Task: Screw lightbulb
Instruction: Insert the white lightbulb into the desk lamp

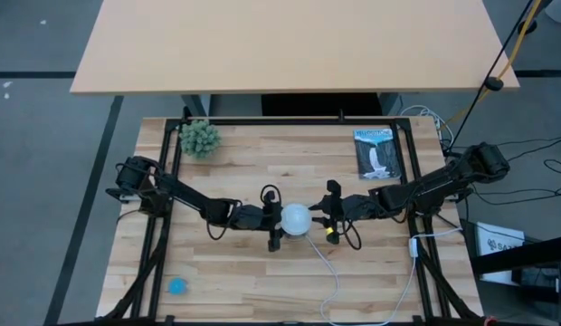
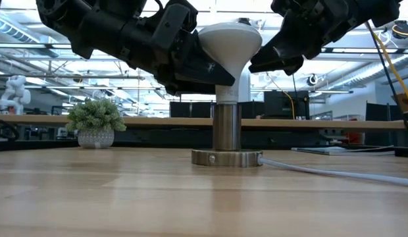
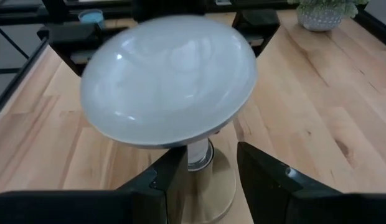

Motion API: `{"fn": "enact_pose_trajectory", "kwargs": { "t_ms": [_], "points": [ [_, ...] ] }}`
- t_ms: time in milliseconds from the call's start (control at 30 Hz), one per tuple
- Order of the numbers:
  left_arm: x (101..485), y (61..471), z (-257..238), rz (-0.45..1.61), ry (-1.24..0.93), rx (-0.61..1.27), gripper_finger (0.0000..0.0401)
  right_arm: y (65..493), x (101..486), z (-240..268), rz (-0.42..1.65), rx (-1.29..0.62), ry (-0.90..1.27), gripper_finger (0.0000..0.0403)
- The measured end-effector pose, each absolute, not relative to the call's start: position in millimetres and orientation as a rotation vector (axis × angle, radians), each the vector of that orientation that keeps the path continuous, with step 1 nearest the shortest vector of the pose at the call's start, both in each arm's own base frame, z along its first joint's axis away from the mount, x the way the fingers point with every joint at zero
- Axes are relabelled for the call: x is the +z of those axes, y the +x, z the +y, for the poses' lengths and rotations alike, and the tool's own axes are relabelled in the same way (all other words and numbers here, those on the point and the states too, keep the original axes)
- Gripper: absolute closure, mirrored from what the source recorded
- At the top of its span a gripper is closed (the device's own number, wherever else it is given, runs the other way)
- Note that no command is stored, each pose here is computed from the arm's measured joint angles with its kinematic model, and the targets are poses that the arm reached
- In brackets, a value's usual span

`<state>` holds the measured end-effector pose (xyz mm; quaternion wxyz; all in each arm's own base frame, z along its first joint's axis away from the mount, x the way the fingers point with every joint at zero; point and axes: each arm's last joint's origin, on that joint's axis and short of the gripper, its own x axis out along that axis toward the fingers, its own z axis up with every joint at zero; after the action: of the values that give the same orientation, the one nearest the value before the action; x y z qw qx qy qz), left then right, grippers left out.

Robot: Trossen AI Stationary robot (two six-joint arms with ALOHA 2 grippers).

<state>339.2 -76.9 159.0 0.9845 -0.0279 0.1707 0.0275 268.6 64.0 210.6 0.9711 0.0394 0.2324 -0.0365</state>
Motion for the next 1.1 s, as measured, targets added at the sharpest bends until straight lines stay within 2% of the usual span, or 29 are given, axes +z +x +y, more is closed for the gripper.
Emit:
{"fn": "enact_pose_trajectory", "kwargs": {
  "t_ms": [333, 600, 700, 833, 900, 1000, 1100],
  "points": [
    [158.2, 338.8, -77.3, 0.351, -0.052, 0.054, 0.0181, 259.4, 198.3, 61.4, 0.617, -0.145, 0.196, 0.0273],
    [158.4, 338.8, -77.3, 0.35, -0.052, 0.054, 0.0181, 264.0, 179.3, 64.8, 0.593, -0.231, 0.221, 0.0275],
    [158.3, 338.8, -77.3, 0.351, -0.051, 0.054, 0.0181, 259.3, 166.2, 66.1, 0.574, -0.238, 0.251, 0.0295],
    [158.4, 338.8, -77.3, 0.35, -0.051, 0.054, 0.0181, 247.4, 151.0, 65.8, 0.517, -0.163, 0.334, 0.0355],
    [158.4, 338.8, -77.3, 0.35, -0.05, 0.054, 0.0181, 243.1, 150.3, 64.1, 0.4, -0.07, 0.368, 0.0387],
    [158.4, 338.8, -77.3, 0.35, -0.049, 0.053, 0.0181, 234.2, 153.6, 55.6, 0.21, 0.034, 0.372, 0.0396],
    [158.4, 338.8, -77.3, 0.35, -0.049, 0.053, 0.0181, 229.3, 149.0, 44.5, 0.186, -0.008, 0.292, 0.0395]
  ]
}}
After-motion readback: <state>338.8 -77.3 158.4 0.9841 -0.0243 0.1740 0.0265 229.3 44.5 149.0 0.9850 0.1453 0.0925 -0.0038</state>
